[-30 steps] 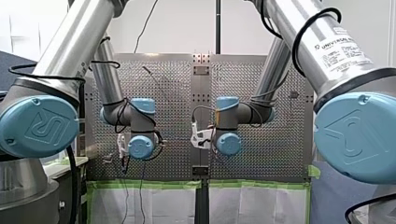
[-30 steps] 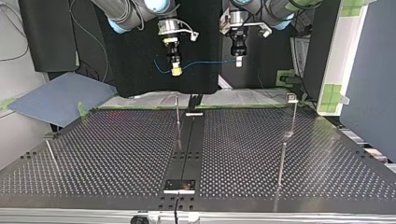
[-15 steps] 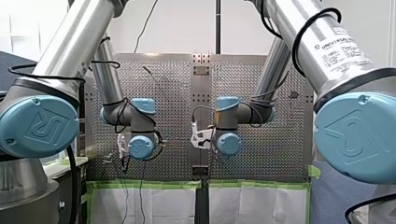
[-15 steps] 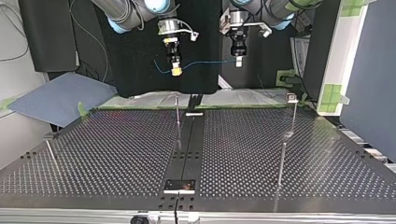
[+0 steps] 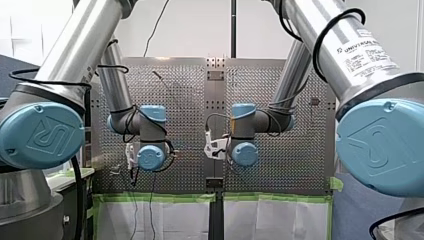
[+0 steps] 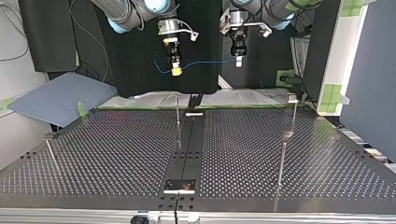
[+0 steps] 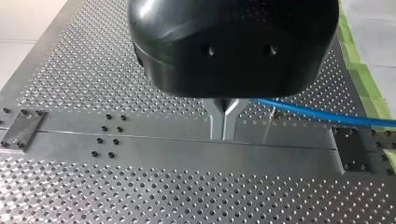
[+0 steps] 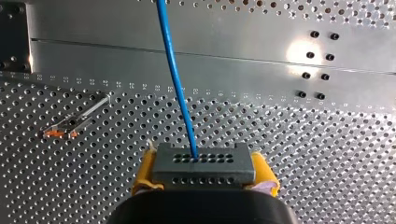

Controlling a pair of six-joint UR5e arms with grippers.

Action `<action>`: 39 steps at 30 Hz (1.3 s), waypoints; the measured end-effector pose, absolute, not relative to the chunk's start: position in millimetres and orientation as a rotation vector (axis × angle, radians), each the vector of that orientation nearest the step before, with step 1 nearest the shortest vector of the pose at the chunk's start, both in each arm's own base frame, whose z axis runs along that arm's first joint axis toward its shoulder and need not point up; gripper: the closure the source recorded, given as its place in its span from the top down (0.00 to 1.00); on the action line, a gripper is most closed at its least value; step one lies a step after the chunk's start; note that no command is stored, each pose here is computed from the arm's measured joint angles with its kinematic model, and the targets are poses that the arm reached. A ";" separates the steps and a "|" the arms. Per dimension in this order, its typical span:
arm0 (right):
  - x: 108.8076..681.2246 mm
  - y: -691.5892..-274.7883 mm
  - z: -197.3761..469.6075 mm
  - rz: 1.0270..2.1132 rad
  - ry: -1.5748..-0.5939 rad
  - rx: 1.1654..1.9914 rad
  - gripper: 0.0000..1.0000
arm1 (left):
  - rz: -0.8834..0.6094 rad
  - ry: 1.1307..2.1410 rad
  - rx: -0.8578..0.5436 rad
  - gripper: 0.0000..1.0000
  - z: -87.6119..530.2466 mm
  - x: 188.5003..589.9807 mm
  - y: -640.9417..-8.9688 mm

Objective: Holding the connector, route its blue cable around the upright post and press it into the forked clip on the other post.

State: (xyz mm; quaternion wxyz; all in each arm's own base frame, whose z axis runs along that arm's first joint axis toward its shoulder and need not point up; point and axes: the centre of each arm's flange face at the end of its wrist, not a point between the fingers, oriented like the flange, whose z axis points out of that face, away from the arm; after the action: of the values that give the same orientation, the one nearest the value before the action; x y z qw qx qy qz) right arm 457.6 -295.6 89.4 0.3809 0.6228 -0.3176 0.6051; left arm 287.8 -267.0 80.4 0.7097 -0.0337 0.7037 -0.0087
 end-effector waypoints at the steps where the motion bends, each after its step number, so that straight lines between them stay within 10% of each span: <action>1: 457.6 -295.5 89.3 1.544 -0.811 1.590 0.00 | -0.019 1.562 -0.075 0.00 80.4 287.8 -267.0; 34: 457.6 -295.6 89.4 1.544 -0.811 1.590 0.00 | -0.019 1.562 -0.075 0.00 80.4 287.8 -267.0; 39: 457.6 -295.6 89.4 1.544 -0.811 1.590 0.00 | -0.019 1.562 -0.075 0.13 80.4 287.8 -267.0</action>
State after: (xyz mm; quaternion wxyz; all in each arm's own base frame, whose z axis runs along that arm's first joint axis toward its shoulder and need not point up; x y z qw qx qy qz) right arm 457.6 -295.6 89.4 0.3809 0.6229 -0.3175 0.6051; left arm 287.8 -267.0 80.4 0.7097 -0.0337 0.7037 -0.0087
